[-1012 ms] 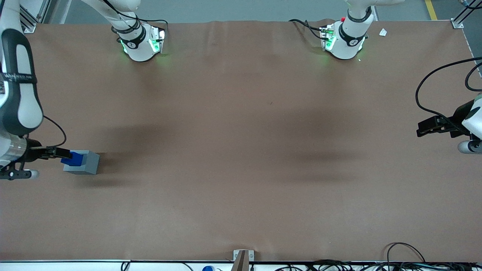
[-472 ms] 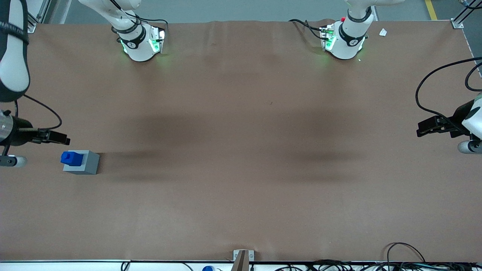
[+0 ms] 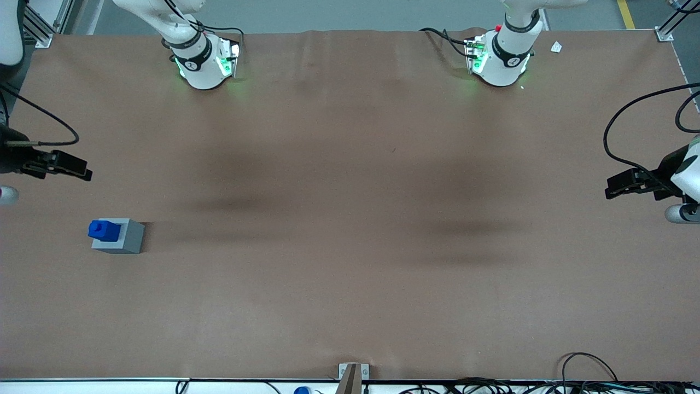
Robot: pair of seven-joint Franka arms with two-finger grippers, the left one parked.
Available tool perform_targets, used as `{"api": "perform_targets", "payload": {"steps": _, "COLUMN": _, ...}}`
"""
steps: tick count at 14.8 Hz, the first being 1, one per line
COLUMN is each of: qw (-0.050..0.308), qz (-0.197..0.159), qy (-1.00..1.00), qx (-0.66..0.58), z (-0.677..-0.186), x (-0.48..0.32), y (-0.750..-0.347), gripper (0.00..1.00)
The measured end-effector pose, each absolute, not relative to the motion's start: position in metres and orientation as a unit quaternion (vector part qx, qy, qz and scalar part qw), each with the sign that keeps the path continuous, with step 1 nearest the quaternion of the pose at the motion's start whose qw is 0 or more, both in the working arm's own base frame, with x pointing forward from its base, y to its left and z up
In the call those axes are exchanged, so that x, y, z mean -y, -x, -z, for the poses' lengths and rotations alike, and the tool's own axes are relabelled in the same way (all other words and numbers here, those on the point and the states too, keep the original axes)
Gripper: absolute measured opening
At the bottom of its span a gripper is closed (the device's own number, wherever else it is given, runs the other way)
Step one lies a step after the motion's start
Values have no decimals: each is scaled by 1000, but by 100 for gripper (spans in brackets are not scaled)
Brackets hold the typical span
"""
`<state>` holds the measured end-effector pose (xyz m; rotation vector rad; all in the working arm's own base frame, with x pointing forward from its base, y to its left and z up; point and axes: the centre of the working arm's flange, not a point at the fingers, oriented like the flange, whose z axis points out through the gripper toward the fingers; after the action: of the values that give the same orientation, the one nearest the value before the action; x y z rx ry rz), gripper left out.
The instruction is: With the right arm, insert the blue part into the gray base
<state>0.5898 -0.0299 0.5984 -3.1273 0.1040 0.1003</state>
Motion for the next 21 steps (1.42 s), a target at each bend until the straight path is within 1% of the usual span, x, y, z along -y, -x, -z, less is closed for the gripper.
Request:
{"api": "perform_targets", "payload": {"steps": 4, "qw": 12, "qz": -15, "qy": 999, "qx": -32, "z": -636, "x": 26, "y": -565, "gripper": 100}}
{"api": "perform_targets", "payload": {"steps": 7, "qw": 18, "qz": -9, "qy": 999, "qx": -31, "z": -651, "x": 23, "y": -546, "gripper": 100}}
{"api": "perform_targets", "payload": {"steps": 11, "qw": 20, "qz": -5, "qy": 999, "qx": -31, "z": -654, "x": 21, "y": -533, "gripper": 100}}
{"api": "perform_targets", "payload": {"steps": 17, "qw": 21, "qz": -15, "qy": 999, "qx": -23, "z": -643, "x": 13, "y": -533, "gripper": 100}}
{"api": "perform_targets", "payload": {"steps": 21, "qw": 20, "qz": -15, "qy": 1000, "qx": -18, "z": -643, "x": 7, "y": -533, "gripper": 100}}
